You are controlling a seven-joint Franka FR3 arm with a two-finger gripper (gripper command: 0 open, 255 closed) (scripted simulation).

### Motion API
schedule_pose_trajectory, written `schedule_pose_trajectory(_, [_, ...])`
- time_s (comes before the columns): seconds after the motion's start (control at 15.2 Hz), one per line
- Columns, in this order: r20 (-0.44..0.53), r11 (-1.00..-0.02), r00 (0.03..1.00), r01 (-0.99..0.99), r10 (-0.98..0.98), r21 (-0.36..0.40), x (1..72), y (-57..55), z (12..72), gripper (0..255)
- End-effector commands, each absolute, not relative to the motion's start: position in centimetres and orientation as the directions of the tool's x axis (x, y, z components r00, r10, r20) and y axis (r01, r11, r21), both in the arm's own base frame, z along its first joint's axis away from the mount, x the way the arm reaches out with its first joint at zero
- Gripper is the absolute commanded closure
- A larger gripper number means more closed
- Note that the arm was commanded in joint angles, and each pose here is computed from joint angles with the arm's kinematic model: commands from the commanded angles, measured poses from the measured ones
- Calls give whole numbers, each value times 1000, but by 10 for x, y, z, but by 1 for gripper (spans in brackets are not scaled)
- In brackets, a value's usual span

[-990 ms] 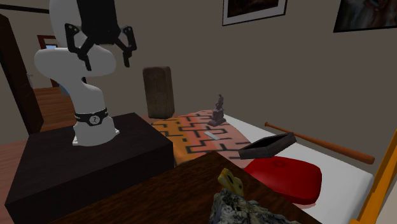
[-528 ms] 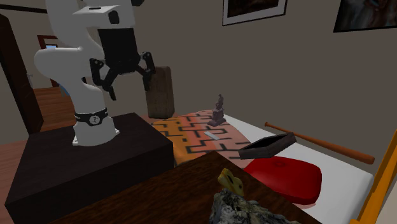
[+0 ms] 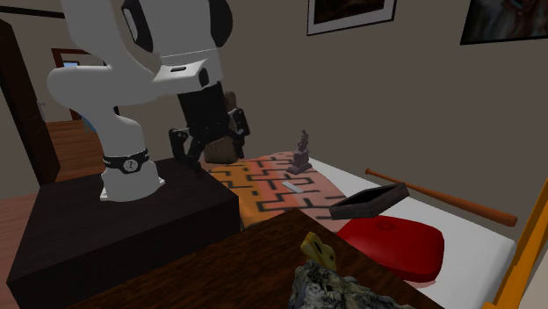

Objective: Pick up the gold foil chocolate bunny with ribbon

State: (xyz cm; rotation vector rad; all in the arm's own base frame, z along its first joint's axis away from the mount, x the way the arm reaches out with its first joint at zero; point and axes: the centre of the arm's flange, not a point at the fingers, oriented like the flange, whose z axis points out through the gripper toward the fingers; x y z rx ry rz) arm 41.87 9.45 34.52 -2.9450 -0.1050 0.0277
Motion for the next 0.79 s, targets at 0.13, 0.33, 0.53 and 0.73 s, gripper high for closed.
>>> schedule_pose_trajectory(0.13, [32,-969,996,88,83,-230,449,112,313,0])
schedule_pose_trajectory(0.33, [63,-961,994,104,91,-256,470,128,290,0])
schedule_pose_trajectory(0.53, [94,-952,991,121,98,-282,492,144,267,0])
schedule_pose_trajectory(0.73, [126,-942,987,138,104,-307,515,162,246,0])
